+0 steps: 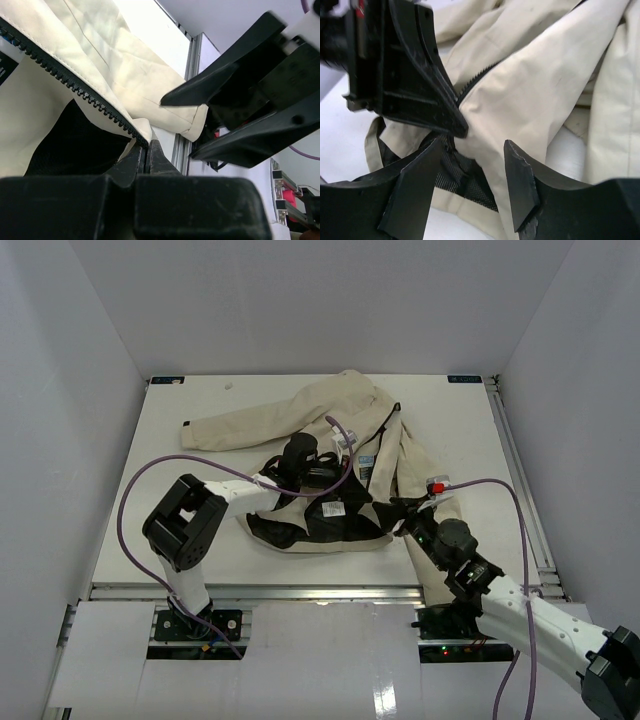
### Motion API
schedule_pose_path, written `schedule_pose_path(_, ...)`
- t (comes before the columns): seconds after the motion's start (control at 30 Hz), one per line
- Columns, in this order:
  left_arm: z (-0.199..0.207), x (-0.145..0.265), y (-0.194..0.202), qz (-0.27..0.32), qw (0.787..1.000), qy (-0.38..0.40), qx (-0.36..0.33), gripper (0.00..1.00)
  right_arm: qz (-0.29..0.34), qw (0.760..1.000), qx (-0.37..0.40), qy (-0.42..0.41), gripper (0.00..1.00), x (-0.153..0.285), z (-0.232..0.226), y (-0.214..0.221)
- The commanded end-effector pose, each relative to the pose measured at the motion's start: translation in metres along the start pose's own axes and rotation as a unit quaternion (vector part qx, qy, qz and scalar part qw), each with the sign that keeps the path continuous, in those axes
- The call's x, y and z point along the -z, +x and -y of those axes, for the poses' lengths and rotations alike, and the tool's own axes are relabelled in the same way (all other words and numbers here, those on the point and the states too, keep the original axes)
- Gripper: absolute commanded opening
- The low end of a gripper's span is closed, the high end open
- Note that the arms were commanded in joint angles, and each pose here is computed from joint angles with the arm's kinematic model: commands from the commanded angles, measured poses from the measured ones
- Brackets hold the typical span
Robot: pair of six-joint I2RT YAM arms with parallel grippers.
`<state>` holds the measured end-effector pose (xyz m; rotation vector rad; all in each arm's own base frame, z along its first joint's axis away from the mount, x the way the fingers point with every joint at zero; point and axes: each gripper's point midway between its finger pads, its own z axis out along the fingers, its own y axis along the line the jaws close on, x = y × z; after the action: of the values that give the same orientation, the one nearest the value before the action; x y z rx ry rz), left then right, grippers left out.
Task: Zip up the jacket
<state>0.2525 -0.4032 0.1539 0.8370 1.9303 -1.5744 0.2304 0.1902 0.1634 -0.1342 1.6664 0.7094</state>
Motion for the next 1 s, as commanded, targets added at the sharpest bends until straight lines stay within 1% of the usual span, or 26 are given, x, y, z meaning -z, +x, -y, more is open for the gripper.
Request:
schedule_pose_path(0.0, 0.026, 0.006, -0.015, 0.008, 0.999, 0.028, -0.042, 0.0, 0.0, 0.999, 0.01, 0.053, 0.6, -0.003, 0.018, -0.002)
schedule_pose_path(0.1, 0.033, 0.009, -0.016, 0.01, 0.998, 0.042, -0.048, 0.0, -0.022, 0.998, 0.02, 0.048, 0.56, -0.011, 0.013, 0.002)
schedule_pose_path(0.2, 0.037, 0.01, -0.017, 0.008, 0.997, 0.05, -0.05, 0.0, -0.04, 0.998, 0.031, 0.037, 0.54, -0.013, 0.011, 0.012)
schedule_pose_path(0.33, 0.039, 0.01, -0.018, 0.008, 0.997, 0.051, -0.051, 0.0, -0.032, 0.999, 0.04, 0.002, 0.54, -0.01, 0.002, 0.012)
schedule_pose_path(0.53, 0.049, 0.012, -0.015, 0.005, 0.995, 0.082, -0.052, 0.0, -0.038, 0.998, 0.059, -0.006, 0.48, -0.015, -0.001, 0.012)
schedule_pose_path(0.6, 0.05, 0.012, -0.014, 0.003, 0.995, 0.085, -0.051, 0.0, -0.046, 0.997, 0.063, -0.008, 0.44, -0.017, -0.002, 0.014)
schedule_pose_path(0.63, 0.05, 0.012, -0.014, 0.002, 0.995, 0.085, -0.05, 0.0, -0.047, 0.997, 0.065, -0.008, 0.39, -0.018, -0.002, 0.015)
schedule_pose_path(0.67, 0.049, 0.012, -0.014, 0.002, 0.995, 0.085, -0.05, 0.0, -0.046, 0.997, 0.065, -0.009, 0.33, -0.019, -0.003, 0.013)
schedule_pose_path(0.73, 0.048, 0.011, -0.012, -0.002, 0.995, 0.084, -0.053, 0.0, -0.043, 0.997, 0.065, -0.01, 0.17, -0.018, -0.003, 0.012)
schedule_pose_path(0.77, 0.047, 0.01, -0.011, -0.006, 0.995, 0.084, -0.051, 0.03, -0.039, 0.997, 0.064, -0.01, 0.1, -0.016, -0.003, 0.011)
schedule_pose_path(0.8, 0.044, 0.01, -0.009, -0.01, 0.995, 0.08, -0.052, 0.05, -0.034, 0.997, 0.063, -0.012, 0.08, -0.015, -0.004, 0.008)
schedule_pose_path(0.87, 0.043, 0.01, -0.007, -0.016, 0.995, 0.079, -0.059, 0.16, -0.032, 0.997, 0.063, -0.018, 0.08, -0.015, -0.006, 0.006)
schedule_pose_path(0.9, 0.044, 0.011, -0.007, -0.016, 0.995, 0.077, -0.066, 0.2, -0.032, 0.997, 0.061, -0.023, 0.08, -0.014, -0.008, 0.005)
schedule_pose_path(0.93, 0.041, 0.012, -0.005, -0.019, 0.994, 0.071, -0.076, 0.28, -0.033, 0.997, 0.059, -0.033, 0.08, -0.013, -0.012, 0.005)
schedule_pose_path(0.97, 0.039, 0.012, -0.005, -0.02, 0.994, 0.065, -0.082, 0.31, -0.034, 0.997, 0.057, -0.037, 0.08, -0.013, -0.014, 0.005)
